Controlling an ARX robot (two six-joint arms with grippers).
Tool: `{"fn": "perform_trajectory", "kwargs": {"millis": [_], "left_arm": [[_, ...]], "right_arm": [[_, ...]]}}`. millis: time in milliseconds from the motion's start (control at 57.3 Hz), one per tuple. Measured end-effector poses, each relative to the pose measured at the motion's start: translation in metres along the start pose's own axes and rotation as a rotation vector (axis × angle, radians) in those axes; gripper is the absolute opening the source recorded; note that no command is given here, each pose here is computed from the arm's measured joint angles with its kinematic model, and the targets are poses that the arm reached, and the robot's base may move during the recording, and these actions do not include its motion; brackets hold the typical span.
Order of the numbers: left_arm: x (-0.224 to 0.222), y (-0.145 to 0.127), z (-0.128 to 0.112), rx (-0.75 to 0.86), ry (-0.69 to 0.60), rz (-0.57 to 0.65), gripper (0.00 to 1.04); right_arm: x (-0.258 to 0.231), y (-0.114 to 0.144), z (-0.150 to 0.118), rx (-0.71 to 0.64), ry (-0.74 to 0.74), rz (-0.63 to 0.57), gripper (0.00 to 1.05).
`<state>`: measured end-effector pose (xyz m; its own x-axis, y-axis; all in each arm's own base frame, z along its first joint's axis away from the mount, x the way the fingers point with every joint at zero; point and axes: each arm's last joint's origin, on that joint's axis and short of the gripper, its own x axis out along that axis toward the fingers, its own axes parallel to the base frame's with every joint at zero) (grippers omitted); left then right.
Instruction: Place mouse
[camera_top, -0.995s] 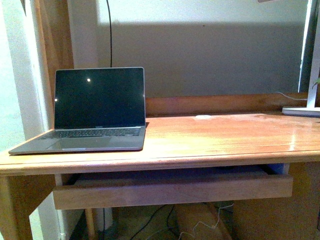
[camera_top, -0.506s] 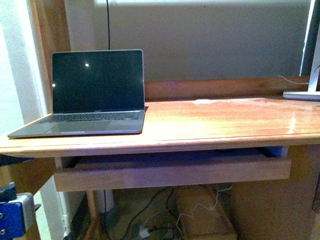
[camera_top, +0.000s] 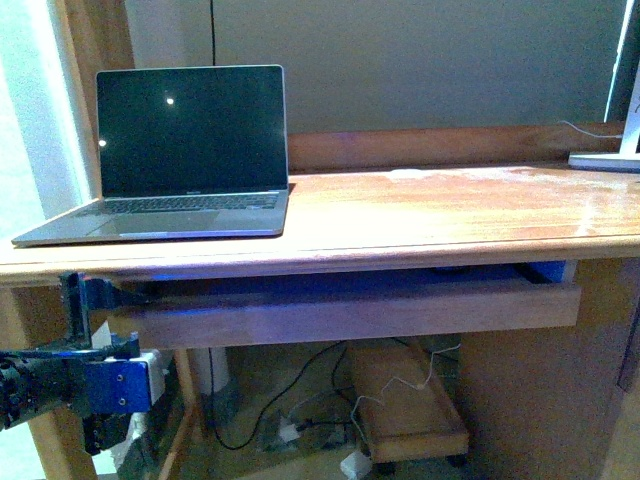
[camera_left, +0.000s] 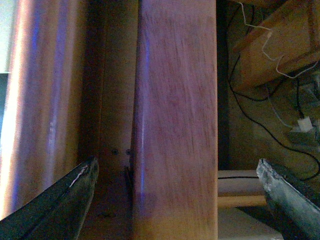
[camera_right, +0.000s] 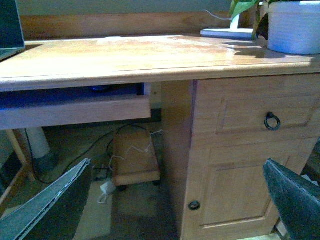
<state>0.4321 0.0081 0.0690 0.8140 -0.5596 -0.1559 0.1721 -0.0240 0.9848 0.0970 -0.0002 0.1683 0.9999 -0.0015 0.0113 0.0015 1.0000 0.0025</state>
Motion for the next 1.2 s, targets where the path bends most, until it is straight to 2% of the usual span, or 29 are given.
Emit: {"fn": "perform_trajectory", "kwargs": {"millis": [332,611,768,908,1205], "left_arm": [[0.009,-0.006,-0.011,0.003,0.000,-0.025,0.97],[0.009,-0.008,-0.007,-0.045,0.014,-0.081,0.97],[0.004,-0.002,0.009,-0.185,0.054,-0.195,0.97],[-0.010,0.007,0.034,-0.380,0.063,-0.295,0.98],[-0.040,0.012,0.097,-0.662,-0.034,-0.432,0.98]], "right_arm": [[0.000,0.000,0.000,0.000,0.000,0.000,1.04],[0.000,0.000,0.000,0.000,0.000,0.000,1.04],[0.000,0.000,0.000,0.000,0.000,0.000,1.04],[0.000,0.000,0.000,0.000,0.000,0.000,1.04],[0.000,0.000,0.000,0.000,0.000,0.000,1.04]]}}
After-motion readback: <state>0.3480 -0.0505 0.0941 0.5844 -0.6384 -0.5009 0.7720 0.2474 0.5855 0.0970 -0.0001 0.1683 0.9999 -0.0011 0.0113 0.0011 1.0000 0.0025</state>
